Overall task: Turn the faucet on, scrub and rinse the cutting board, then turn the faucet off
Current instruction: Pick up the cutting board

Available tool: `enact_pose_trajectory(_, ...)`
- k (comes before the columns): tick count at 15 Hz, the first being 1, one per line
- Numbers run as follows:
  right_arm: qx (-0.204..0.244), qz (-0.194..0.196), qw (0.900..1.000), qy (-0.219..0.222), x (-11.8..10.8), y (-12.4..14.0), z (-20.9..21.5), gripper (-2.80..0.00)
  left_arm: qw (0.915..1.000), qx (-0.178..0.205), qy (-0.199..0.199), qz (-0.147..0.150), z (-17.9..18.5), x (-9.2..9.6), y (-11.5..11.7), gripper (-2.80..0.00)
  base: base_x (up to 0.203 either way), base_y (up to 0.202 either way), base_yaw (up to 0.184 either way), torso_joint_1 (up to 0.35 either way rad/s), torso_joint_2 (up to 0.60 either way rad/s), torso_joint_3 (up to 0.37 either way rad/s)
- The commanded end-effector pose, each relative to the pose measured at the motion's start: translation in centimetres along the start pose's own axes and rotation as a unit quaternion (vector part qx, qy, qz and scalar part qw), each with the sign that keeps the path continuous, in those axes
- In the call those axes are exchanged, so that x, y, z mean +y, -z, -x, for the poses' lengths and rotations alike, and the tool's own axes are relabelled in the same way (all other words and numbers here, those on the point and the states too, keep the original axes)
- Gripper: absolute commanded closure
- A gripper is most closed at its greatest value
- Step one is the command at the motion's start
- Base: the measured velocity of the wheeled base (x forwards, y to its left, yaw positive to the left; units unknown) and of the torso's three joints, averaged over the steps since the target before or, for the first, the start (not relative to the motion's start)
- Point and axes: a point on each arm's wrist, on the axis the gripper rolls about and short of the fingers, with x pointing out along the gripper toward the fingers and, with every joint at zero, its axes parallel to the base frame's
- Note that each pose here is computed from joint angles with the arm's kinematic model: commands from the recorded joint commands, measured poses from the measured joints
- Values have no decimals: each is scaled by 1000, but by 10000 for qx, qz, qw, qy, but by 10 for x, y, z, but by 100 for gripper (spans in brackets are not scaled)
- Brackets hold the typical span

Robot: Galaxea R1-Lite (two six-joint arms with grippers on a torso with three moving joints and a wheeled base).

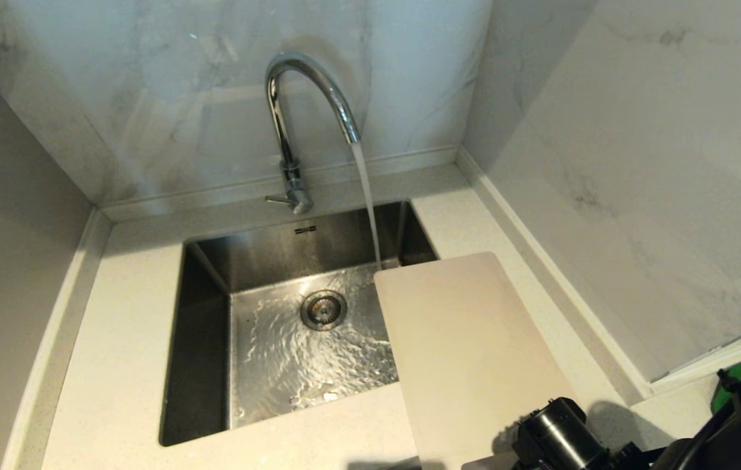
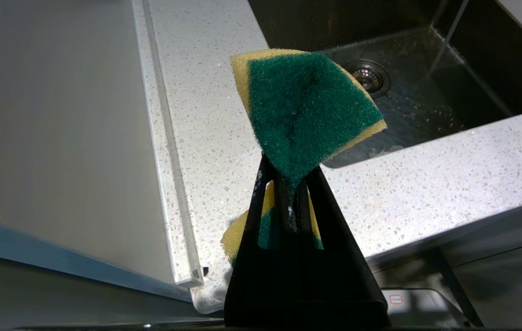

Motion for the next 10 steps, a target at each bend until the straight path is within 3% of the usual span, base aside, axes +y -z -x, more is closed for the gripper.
enact_pose_trajectory(1, 36, 52, 9999, -90, -2, -3, -22, -280, 10000, 23, 0, -2, 0, 0, 1, 0, 0, 0, 0, 0, 0, 0)
enact_pose_trajectory(10, 259, 65, 9996, -68, -3, -4, -40, -280, 10000, 25, -5, -2, 0, 0, 1, 0, 0, 0, 0, 0, 0, 0)
